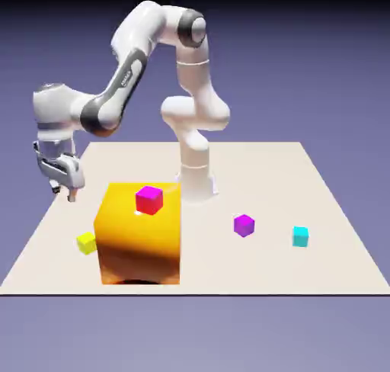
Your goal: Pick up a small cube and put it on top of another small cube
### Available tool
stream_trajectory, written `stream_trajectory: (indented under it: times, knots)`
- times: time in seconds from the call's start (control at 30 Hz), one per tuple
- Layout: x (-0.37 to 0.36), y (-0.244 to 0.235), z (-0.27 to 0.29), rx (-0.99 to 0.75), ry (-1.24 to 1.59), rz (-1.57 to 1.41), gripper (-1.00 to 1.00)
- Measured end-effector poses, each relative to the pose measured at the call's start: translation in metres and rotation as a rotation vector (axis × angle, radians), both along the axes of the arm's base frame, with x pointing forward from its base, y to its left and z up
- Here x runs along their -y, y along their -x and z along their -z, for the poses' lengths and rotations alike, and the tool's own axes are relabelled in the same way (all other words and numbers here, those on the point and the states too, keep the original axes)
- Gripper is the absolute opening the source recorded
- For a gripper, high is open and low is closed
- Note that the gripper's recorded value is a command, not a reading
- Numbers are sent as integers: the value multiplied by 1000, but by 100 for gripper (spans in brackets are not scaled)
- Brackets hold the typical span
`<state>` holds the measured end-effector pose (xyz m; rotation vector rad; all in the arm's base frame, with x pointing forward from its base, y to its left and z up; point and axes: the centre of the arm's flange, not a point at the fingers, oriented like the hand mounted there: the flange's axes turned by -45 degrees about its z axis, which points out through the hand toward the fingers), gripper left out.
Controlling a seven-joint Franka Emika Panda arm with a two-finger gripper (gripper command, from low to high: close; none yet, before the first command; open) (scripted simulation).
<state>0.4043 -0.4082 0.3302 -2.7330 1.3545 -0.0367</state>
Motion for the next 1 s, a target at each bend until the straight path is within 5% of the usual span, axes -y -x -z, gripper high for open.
stream_trajectory:
  times: [0.27,0.63,0.83,0.87,1.0]
  knots:
    - [44,5,74,-248,-212,11,0]
    - [13,-23,185,-588,-537,-163,0]
    - [-15,-1,238,-591,-540,-173,0]
    - [-15,0,240,-591,-540,-173,-100]
    - [-3,-13,214,-589,-542,-172,-100]
